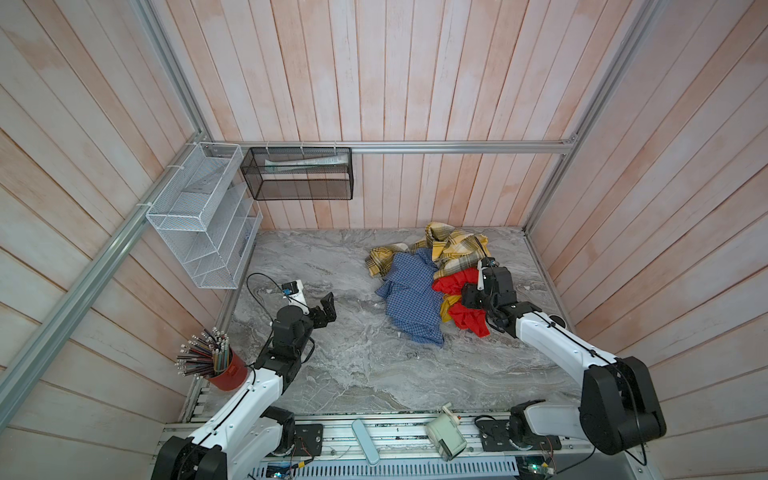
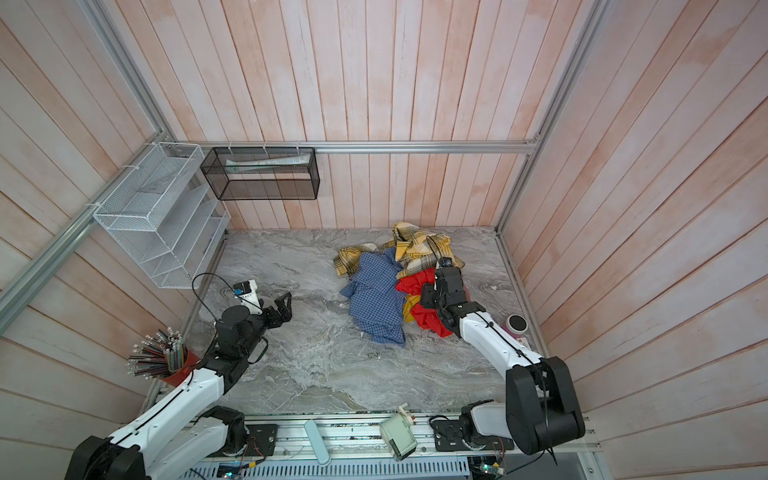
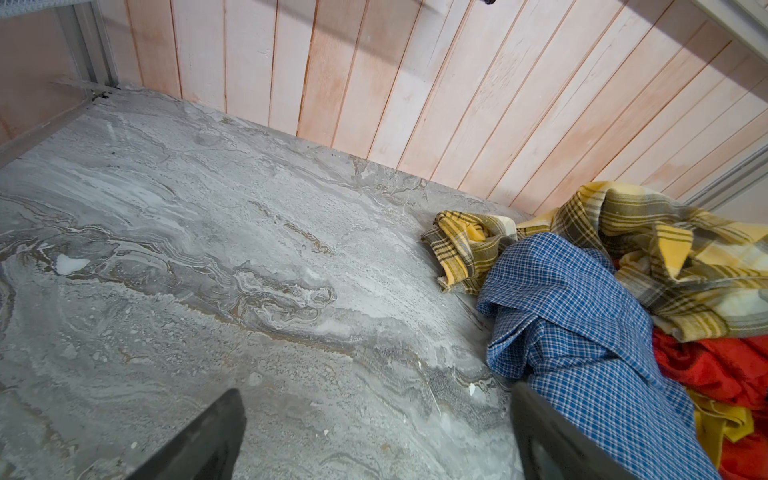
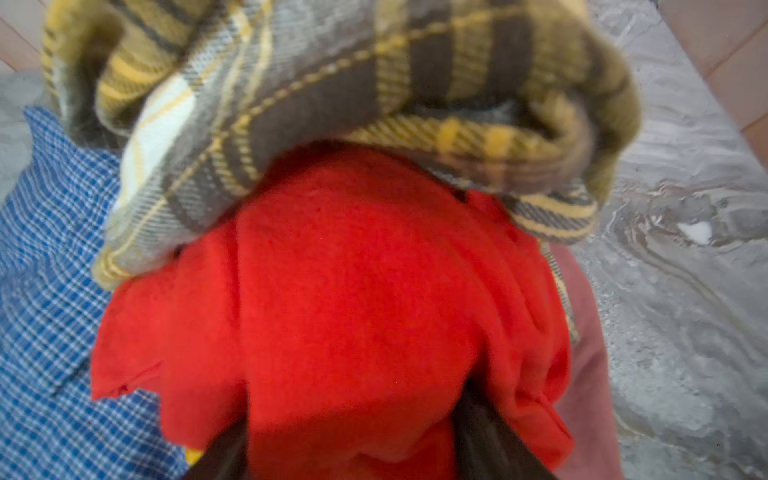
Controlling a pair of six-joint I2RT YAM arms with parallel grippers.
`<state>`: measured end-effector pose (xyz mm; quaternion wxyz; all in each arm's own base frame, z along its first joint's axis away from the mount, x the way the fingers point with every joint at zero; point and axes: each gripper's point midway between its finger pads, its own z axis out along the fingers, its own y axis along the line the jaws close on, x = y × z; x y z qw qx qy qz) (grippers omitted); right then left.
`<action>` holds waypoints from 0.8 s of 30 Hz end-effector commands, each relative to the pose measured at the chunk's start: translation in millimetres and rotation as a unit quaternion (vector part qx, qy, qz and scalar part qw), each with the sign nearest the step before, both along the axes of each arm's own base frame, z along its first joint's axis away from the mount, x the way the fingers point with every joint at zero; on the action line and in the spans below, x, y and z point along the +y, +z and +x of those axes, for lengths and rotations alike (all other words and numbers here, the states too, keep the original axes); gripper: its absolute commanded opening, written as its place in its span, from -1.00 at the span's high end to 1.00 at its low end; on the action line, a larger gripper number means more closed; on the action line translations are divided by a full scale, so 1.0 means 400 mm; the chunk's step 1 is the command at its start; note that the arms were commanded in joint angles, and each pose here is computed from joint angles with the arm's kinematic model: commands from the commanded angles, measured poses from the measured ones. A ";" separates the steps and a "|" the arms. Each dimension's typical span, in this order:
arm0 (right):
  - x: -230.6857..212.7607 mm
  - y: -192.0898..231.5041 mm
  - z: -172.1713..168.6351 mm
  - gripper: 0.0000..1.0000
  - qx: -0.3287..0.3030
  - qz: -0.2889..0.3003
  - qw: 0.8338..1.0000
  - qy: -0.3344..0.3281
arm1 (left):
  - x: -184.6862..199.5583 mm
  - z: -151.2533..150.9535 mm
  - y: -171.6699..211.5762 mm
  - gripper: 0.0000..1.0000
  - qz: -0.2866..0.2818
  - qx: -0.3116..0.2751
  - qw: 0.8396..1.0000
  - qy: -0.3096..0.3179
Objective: Pick out a specific cloth from the pile
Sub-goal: 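Lower the right gripper and grasp the red cloth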
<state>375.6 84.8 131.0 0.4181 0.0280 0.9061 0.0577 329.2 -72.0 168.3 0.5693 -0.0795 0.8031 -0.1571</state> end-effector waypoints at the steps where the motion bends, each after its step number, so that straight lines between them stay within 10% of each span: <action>1: -0.006 0.045 0.041 0.21 -0.035 0.002 0.999 -0.009 | -0.001 -0.014 -0.023 -1.00 -0.001 0.014 1.000 0.000; 7: 0.003 0.086 0.039 0.97 -0.055 0.012 0.998 0.000 | -0.008 -0.015 -0.024 -1.00 0.001 0.018 1.000 -0.005; 24: 0.074 0.345 -0.026 1.00 -0.150 0.029 0.987 0.040 | -0.042 -0.009 -0.021 -1.00 0.008 0.023 1.000 -0.017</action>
